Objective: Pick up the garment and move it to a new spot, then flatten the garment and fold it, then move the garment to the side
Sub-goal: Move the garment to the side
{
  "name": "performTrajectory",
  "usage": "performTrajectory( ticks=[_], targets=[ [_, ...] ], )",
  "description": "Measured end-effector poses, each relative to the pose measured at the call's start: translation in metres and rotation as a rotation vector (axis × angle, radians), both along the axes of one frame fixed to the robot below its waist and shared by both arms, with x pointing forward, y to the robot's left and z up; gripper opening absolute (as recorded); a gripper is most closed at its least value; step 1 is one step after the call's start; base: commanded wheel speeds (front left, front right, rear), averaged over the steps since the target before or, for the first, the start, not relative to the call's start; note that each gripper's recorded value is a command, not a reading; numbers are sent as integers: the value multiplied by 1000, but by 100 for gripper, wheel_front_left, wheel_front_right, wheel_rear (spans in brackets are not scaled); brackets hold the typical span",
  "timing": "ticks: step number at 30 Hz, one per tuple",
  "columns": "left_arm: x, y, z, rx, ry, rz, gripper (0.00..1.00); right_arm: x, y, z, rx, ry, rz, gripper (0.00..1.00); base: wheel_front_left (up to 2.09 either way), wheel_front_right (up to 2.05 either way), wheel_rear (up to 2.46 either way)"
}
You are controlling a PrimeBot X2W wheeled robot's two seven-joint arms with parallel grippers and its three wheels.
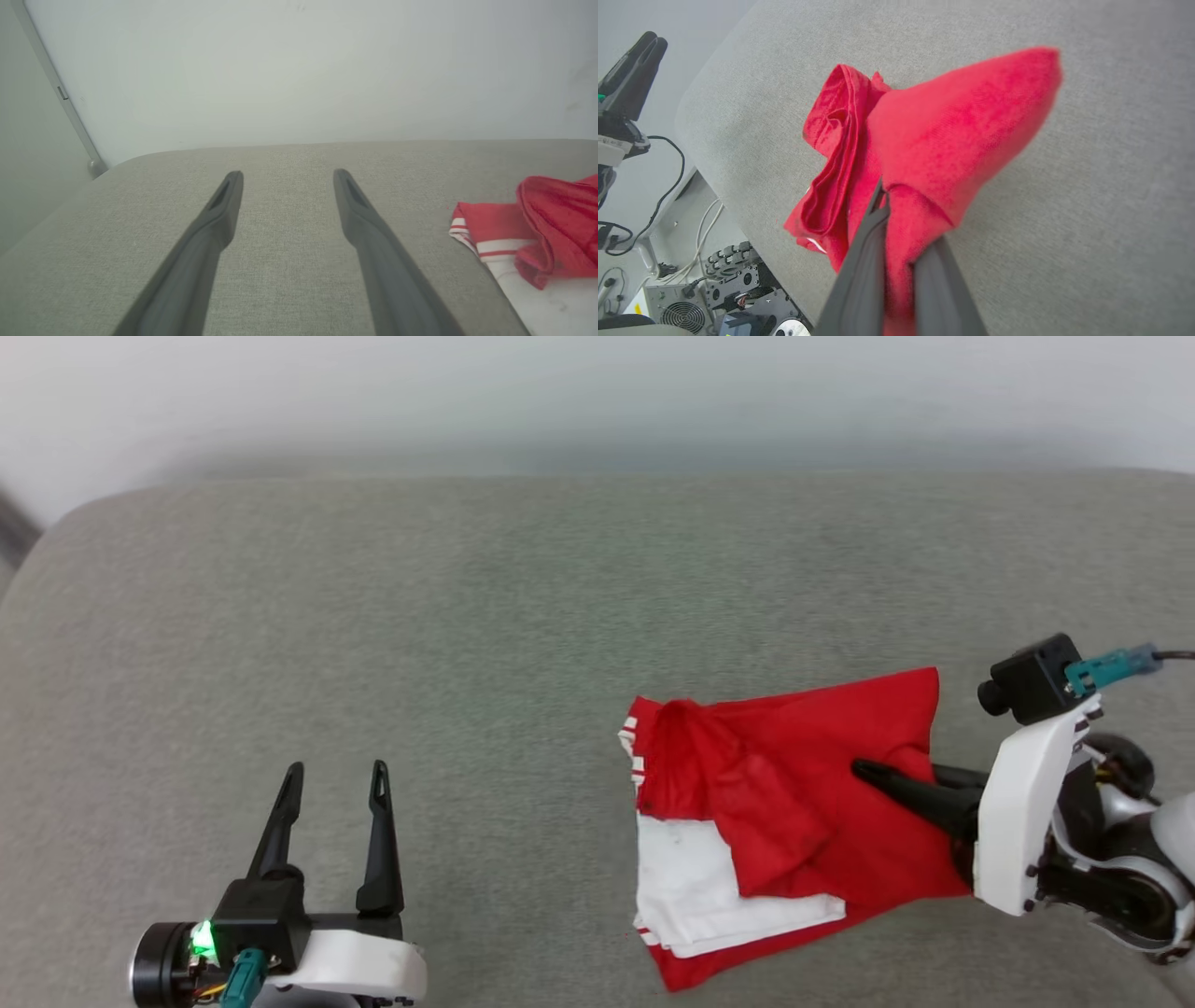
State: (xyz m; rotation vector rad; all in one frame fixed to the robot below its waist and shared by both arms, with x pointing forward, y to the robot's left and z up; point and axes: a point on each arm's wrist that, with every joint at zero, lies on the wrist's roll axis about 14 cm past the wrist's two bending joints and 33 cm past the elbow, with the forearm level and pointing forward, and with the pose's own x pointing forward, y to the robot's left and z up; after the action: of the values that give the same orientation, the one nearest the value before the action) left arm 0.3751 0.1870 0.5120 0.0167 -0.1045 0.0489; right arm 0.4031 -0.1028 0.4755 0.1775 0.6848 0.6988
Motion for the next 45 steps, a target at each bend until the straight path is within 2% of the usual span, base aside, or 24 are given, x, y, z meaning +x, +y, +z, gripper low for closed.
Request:
performTrajectory(
  ticks=[4,7,16,24,27,34,40,41,42,45],
  targets=[
    [7,-15,1,-11,-7,-44,100,-9,-21,24,-75,-78,22,0,0,0,0],
    [17,-28,2,-17,-16,-83,100,-12,-48,37,-152,-127,-5,0,0,0,0],
    [58,-69,-10,-25,-9,-212,100,9,-166,45,-366,-175,-267,0,0,0,0],
    [91,-87,-35,-20,16,-285,100,26,-281,26,-661,-134,-468,0,0,0,0],
    [102,-89,-45,-16,23,-298,100,29,-313,15,-770,-97,-505,0,0,0,0],
    [120,-86,-71,-13,48,-301,100,50,-363,1,-877,-81,-618,0,0,0,0],
    [128,-83,-93,-10,81,-298,100,60,-367,-36,-922,-32,-611,0,0,0,0],
    [129,-83,-93,-10,81,-297,100,59,-367,-41,-914,-21,-623,16,0,0,0],
    [128,-83,-92,-10,80,-297,100,60,-366,-42,-915,-28,-624,100,0,0,0],
    [125,-84,-87,-14,75,-298,100,67,-371,-24,-936,-113,-638,100,0,0,0]
  ],
)
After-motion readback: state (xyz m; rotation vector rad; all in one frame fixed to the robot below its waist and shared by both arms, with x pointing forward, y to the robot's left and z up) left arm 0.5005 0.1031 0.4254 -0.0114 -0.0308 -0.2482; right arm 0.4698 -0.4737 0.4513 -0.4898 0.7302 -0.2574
